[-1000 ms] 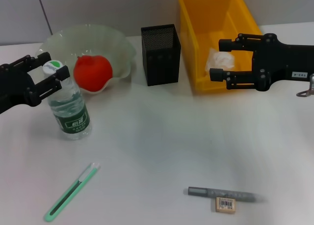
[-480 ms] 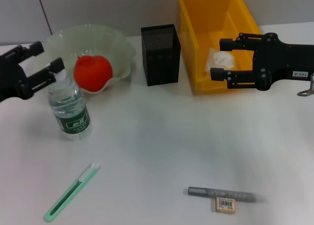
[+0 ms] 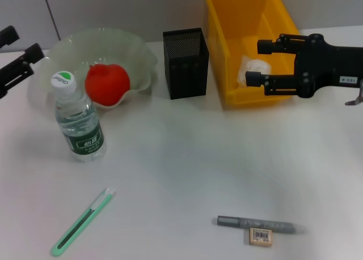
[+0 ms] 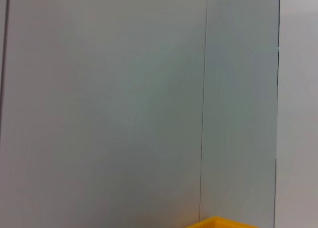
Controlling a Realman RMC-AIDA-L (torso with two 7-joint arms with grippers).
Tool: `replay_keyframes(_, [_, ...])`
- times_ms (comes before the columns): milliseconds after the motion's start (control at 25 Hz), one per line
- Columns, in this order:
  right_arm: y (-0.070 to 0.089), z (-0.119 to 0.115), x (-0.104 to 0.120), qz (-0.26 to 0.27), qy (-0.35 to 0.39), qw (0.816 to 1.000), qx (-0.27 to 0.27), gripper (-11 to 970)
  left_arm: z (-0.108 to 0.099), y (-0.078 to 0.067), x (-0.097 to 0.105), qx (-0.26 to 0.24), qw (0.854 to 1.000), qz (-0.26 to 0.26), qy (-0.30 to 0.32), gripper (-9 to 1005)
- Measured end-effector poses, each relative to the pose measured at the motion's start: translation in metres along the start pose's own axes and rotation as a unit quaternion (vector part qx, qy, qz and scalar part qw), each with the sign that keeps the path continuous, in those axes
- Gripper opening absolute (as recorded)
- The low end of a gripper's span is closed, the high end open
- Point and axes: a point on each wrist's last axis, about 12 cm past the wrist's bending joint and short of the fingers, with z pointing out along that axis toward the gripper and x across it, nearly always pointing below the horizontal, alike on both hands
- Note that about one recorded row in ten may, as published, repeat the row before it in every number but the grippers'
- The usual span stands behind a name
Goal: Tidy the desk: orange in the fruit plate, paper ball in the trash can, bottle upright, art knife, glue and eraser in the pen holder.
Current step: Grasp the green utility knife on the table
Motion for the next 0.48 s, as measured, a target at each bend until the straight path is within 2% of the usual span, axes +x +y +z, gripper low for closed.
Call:
replay_keyframes(320, [-0.003,0.000,-0.013,0.011,0.023,1.000,0.005,755,-0.023,-0.005,-0.015,-0.002,1.000,0.001,0.027,671])
replay_keyframes(480, [-0.003,0.003,-0.019,0.019,0.024,1.000,-0.001,755,-0.033,0.003,-0.025,-0.001,0.998,-0.022,0.063,669])
